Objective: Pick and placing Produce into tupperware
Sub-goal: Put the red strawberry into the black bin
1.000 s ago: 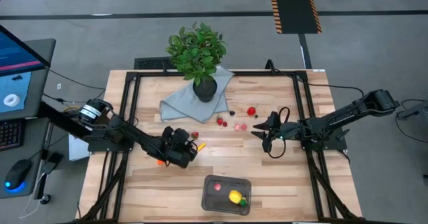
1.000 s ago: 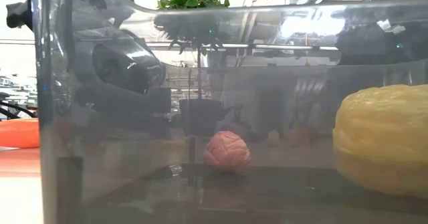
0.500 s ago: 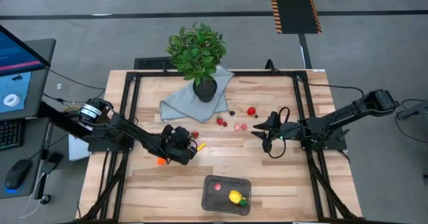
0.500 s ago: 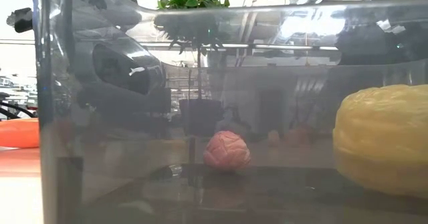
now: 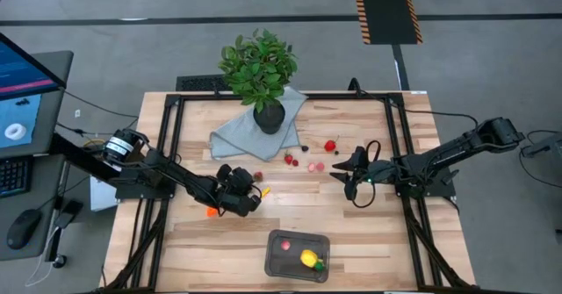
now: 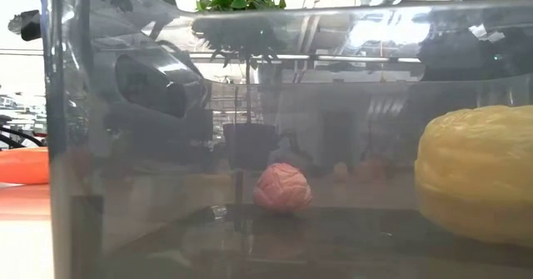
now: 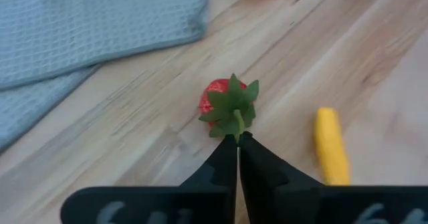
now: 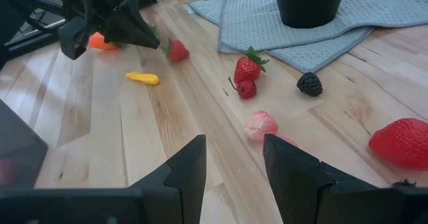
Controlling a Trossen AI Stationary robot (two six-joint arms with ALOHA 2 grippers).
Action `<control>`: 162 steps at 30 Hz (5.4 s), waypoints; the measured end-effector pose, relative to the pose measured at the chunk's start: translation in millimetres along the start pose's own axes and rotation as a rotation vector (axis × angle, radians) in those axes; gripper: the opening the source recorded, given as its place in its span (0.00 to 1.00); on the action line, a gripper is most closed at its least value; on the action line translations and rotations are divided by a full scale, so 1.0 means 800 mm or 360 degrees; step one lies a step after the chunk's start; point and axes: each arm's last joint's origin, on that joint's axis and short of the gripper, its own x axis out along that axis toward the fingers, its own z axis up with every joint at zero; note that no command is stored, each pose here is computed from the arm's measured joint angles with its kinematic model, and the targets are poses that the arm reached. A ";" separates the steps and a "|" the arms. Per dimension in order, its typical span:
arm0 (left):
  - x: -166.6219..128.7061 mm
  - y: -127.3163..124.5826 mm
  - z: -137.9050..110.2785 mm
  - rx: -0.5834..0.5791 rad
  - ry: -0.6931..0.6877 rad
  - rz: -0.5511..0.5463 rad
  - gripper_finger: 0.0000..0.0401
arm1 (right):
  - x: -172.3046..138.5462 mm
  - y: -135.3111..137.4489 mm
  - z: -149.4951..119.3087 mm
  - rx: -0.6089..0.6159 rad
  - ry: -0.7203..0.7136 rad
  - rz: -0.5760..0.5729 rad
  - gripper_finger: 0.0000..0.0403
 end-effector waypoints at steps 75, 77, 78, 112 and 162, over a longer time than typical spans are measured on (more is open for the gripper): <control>-0.038 -0.057 0.086 0.0290 0.0277 -0.0816 0.57 | -0.001 0.001 -0.003 0.0013 0.0024 0.0009 0.42; -0.028 -0.055 0.084 0.0286 0.0298 -0.0781 0.56 | -0.001 0.001 -0.003 0.0013 0.0024 0.0009 0.42; -0.023 -0.054 0.083 0.0290 0.0322 -0.0771 0.56 | -0.001 0.001 -0.003 0.0013 0.0023 0.0009 0.42; 0.017 -0.070 0.072 0.0409 0.0364 -0.0988 0.55 | -0.001 0.001 -0.003 0.0010 0.0028 0.0005 0.42; 0.065 -0.089 0.053 0.0476 0.0492 -0.0984 0.32 | -0.001 0.000 -0.004 0.0003 0.0043 -0.0003 0.42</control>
